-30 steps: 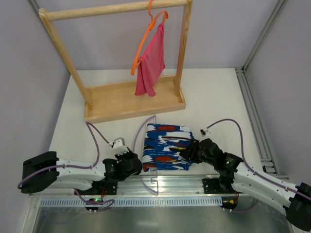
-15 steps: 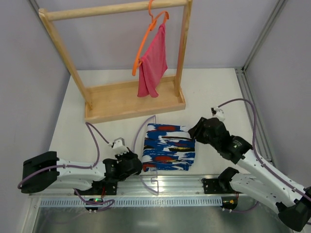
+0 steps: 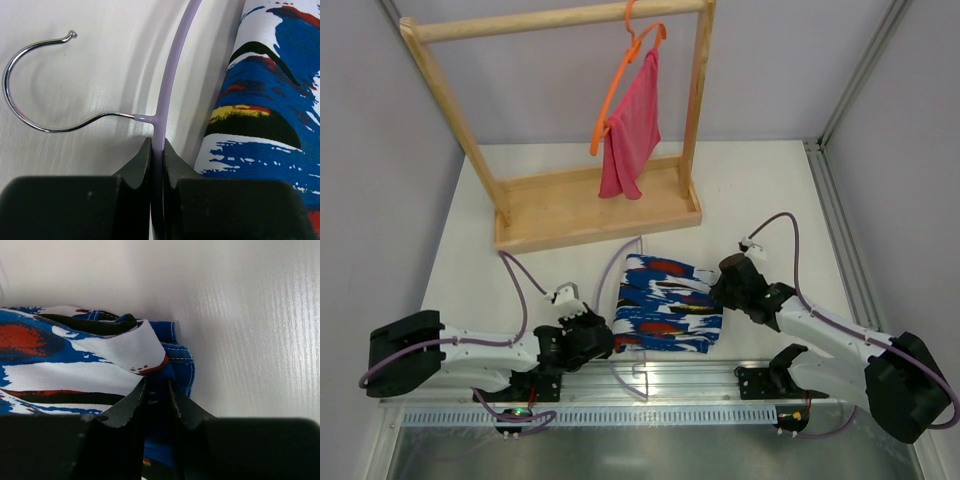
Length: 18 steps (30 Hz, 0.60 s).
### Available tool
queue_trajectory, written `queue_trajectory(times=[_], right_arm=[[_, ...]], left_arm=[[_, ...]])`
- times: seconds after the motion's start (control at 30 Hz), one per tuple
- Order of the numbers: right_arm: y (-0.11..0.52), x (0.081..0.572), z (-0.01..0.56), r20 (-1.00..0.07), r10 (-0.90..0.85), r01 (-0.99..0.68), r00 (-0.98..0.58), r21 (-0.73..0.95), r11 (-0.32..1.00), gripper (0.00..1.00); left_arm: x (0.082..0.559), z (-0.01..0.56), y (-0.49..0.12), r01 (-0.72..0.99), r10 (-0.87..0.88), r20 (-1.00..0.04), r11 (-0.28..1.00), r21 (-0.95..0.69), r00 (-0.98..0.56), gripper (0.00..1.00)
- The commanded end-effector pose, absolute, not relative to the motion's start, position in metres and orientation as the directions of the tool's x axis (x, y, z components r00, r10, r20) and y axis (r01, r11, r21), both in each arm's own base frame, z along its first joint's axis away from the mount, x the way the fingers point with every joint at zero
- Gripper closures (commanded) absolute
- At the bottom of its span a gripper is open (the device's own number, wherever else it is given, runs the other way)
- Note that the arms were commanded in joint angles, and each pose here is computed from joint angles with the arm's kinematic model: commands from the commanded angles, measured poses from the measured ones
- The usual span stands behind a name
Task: Place the trousers on the hanger
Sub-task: Place trousers on hanger
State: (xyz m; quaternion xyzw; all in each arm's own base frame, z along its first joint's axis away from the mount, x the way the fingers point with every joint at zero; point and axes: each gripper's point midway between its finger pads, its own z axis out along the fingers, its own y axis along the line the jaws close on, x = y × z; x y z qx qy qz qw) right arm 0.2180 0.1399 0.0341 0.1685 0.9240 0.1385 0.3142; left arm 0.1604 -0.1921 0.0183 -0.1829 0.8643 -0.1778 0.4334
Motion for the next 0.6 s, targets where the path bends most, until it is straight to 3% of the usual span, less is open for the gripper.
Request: queue_trajectory(times=[0.0,0.37,0.47,0.57], right_arm=[[0.112,0.194,0.016,-0.51,0.368,0.279,-0.777,0.246,0.928,0.77],[0.137,0.197,0.124,-0.586,0.323,0.076,-0.744,0.405,0.911,0.61],[0.16,0.194,0.149,-0.614,0.296,-0.04,-0.732,0.472,0.881,0.55],[0.21,0.178,0.176,-0.667,0.217,-0.272,-0.713,0.548,0.791,0.46]], left_arm=[[0.154,0.008,-0.179,-0.165,-0.422,-0.689,0.898,-0.409,-0.589,1.0],[0.157,0.023,-0.186,-0.121,-0.401,-0.707,0.903,-0.412,-0.583,1.0],[0.162,0.039,-0.187,-0.104,-0.4,-0.728,0.903,-0.417,-0.556,1.0],[0.164,0.047,-0.187,-0.089,-0.403,-0.737,0.9,-0.427,-0.542,1.0]])
